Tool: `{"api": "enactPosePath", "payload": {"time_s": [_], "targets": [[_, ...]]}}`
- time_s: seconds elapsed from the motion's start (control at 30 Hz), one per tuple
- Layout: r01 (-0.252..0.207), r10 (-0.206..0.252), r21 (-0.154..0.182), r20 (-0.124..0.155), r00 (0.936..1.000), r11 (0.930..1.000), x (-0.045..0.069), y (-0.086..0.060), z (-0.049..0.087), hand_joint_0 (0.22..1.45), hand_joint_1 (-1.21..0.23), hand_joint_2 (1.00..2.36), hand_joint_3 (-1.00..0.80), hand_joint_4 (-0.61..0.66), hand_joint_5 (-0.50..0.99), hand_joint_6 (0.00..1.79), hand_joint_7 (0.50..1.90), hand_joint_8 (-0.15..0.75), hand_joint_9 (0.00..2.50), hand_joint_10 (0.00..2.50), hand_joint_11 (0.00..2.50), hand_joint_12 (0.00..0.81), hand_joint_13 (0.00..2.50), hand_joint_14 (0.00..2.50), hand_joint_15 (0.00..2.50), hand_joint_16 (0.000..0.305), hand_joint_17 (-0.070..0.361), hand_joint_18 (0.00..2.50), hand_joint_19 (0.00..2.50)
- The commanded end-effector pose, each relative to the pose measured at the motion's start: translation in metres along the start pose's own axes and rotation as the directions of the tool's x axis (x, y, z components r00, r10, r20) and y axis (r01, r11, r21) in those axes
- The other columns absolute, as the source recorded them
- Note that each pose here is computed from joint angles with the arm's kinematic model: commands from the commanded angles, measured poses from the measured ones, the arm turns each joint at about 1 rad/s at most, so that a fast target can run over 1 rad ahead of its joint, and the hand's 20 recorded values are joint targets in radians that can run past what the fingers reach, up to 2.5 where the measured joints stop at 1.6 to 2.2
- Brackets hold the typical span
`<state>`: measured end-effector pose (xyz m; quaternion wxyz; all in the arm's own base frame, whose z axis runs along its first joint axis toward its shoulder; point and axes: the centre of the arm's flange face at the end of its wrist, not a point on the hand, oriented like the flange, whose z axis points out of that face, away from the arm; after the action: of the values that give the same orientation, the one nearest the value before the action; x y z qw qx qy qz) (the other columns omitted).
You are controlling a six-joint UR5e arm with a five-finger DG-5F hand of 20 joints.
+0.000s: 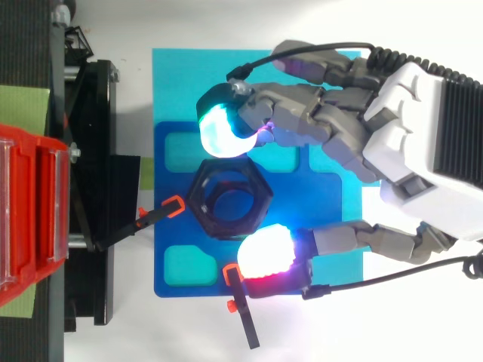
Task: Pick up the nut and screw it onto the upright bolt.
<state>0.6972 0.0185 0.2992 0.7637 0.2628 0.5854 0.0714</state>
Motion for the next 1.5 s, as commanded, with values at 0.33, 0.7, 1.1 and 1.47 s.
{"api": "enactPosePath", "payload": {"time_s": [0.33,0.7,1.1,1.47], "targets": [[-0.005,0.005,-0.006,-0.023,0.9997,1.0,0.005,0.008,-0.006,0.56,-0.69,1.0,-0.5,0.31,-0.16,0.5,1.03,0.33,0.86,0.01,0.27,0.288,0.77,0.0,0.05,0.027,0.06,0.46,0.0],[-0.018,0.018,-0.002,-0.051,0.9985,0.9998,0.011,0.011,-0.011,0.56,-0.69,1.0,-0.5,0.31,-0.16,0.5,1.03,0.328,0.86,0.01,0.27,0.291,0.76,0.0,0.05,0.027,0.062,0.47,0.0],[-0.011,0.012,0.009,-0.071,0.9974,0.9999,0.01,0.005,-0.012,0.56,-0.69,1.0,-0.5,0.31,-0.16,0.5,1.03,0.327,0.86,0.01,0.27,0.292,0.76,0.0,0.04,0.027,0.062,0.47,0.0],[-0.011,0.012,0.006,-0.07,0.9975,0.9999,0.009,0.002,-0.01,0.56,-0.69,1.0,-0.5,0.31,-0.16,0.5,1.03,0.328,0.86,0.01,0.27,0.294,0.76,0.0,0.04,0.028,0.062,0.47,0.0]]}}
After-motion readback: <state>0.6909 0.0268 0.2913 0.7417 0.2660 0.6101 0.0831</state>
